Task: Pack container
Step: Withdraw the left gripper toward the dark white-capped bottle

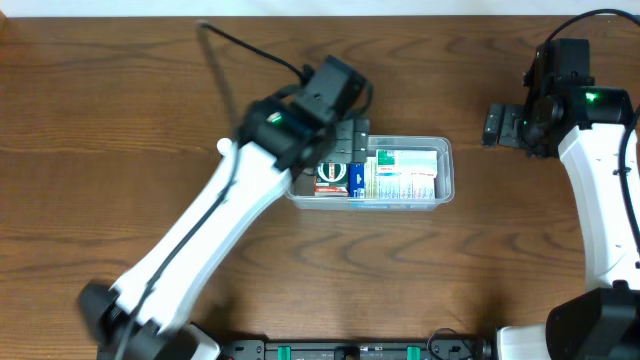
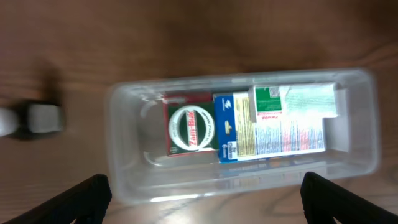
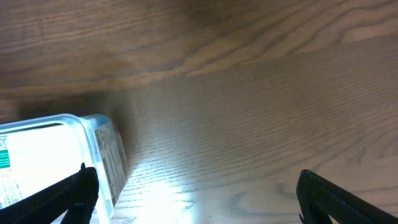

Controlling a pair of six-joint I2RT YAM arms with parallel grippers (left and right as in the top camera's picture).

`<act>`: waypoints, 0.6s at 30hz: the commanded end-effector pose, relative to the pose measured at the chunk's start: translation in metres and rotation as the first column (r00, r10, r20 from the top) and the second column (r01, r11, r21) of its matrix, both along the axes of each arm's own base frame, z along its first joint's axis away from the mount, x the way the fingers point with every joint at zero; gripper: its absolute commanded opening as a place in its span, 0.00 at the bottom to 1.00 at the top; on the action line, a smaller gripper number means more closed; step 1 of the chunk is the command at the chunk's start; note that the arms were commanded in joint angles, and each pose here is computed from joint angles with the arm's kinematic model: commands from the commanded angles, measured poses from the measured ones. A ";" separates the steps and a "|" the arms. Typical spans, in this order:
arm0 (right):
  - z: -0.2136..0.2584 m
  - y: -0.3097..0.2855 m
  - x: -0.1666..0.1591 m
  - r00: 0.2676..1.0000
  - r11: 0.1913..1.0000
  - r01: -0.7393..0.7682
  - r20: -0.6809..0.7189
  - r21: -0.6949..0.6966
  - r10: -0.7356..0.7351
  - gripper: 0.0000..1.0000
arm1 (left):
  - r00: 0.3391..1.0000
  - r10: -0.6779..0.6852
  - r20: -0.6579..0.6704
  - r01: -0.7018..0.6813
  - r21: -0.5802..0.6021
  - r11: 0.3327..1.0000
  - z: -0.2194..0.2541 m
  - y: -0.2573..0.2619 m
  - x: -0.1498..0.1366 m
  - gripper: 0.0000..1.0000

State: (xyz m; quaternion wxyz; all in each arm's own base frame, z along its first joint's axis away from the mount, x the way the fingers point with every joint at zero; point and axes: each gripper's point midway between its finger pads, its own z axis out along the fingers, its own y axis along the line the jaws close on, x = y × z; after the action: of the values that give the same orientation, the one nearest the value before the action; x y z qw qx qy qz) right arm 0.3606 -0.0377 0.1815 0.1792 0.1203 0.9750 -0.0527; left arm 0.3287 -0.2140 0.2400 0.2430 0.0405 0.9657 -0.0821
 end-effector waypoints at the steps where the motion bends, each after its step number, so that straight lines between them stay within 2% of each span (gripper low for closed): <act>1: 0.013 -0.004 0.001 0.999 1.000 0.027 0.038 -0.008 -0.027 0.99 | 0.991 0.078 0.110 -0.091 0.116 0.989 0.026 0.046 0.006 0.98; 6: 0.013 -0.004 0.001 0.999 1.000 0.027 0.038 -0.008 -0.027 0.99 | 0.981 0.183 0.069 -0.194 0.212 0.958 0.018 0.102 0.012 0.98; 13: 0.013 -0.004 0.001 0.999 1.000 0.027 0.038 -0.008 -0.026 0.99 | 0.935 0.355 0.022 -0.349 0.247 0.904 0.000 0.166 0.033 0.98; 18: 0.013 -0.004 0.001 0.999 1.000 0.027 0.038 -0.008 -0.026 0.99 | 0.934 0.342 -0.104 -0.312 0.232 0.921 -0.032 0.180 0.043 0.98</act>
State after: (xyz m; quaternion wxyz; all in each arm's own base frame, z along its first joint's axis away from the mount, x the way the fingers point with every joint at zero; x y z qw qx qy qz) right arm 0.3606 -0.0377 0.1815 0.1792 0.1202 0.9750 -0.0528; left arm 0.3670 -0.0363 0.2260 0.2114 -0.1192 0.9674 0.0723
